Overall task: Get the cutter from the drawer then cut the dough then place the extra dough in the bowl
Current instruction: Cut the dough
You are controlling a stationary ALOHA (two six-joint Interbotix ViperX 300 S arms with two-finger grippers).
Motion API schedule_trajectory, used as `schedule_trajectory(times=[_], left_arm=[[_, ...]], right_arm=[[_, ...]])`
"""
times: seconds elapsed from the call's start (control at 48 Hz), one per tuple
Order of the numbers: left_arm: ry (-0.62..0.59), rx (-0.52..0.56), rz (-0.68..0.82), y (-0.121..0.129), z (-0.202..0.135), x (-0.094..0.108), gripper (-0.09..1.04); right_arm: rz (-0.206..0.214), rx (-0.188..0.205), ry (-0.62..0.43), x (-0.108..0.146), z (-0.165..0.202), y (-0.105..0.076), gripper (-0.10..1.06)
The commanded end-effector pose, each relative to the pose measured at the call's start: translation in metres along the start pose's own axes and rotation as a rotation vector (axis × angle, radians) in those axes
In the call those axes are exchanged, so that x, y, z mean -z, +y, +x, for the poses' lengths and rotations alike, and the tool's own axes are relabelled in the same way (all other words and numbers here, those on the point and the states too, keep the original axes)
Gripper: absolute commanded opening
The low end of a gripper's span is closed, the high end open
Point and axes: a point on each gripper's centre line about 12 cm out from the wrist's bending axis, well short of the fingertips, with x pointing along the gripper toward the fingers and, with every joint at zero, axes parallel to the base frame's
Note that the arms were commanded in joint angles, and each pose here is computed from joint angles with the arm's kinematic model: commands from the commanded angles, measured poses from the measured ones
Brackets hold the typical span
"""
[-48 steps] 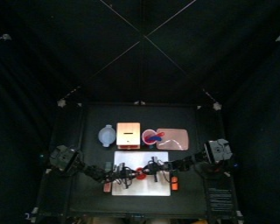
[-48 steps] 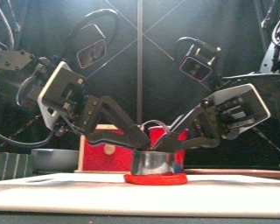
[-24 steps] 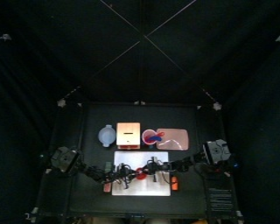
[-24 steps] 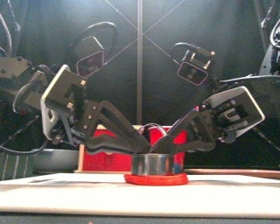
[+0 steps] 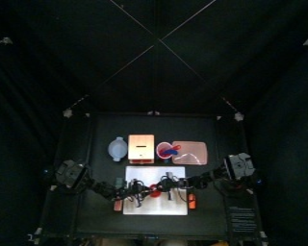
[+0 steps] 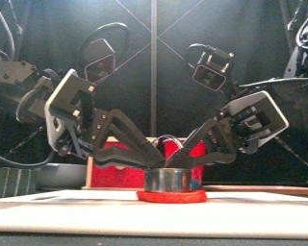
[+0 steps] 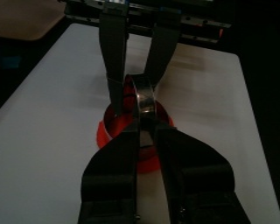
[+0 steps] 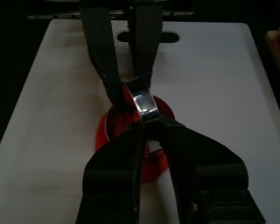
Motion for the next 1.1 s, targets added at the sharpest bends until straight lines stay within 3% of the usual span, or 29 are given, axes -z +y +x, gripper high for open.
schedule_trajectory(times=[0.021,0.208,0.354,0.583,0.917,1.104], left_arm=[[0.049,-0.018,0.046,0.014,-0.008,0.005,0.52],[0.0,-0.027,0.108,0.02,-0.009,-0.019,0.56],[-0.026,-0.032,0.141,0.021,-0.009,-0.029,0.67],[-0.067,-0.028,0.137,0.016,-0.006,-0.04,0.83],[-0.203,0.014,0.158,0.008,-0.021,-0.071,0.84],[-0.196,0.049,0.192,0.004,-0.033,-0.064,0.83]], right_arm=[[-0.012,-0.029,0.028,-0.009,-0.001,0.01,0.61],[-0.006,-0.031,0.014,-0.02,-0.007,0.011,0.62],[0.012,-0.026,0.003,-0.026,-0.008,0.011,0.63],[0.008,-0.032,-0.021,-0.037,-0.007,0.012,0.69],[0.012,-0.039,0.013,-0.051,-0.004,0.012,0.78],[0.025,-0.02,0.043,-0.059,-0.007,0.002,0.78]])
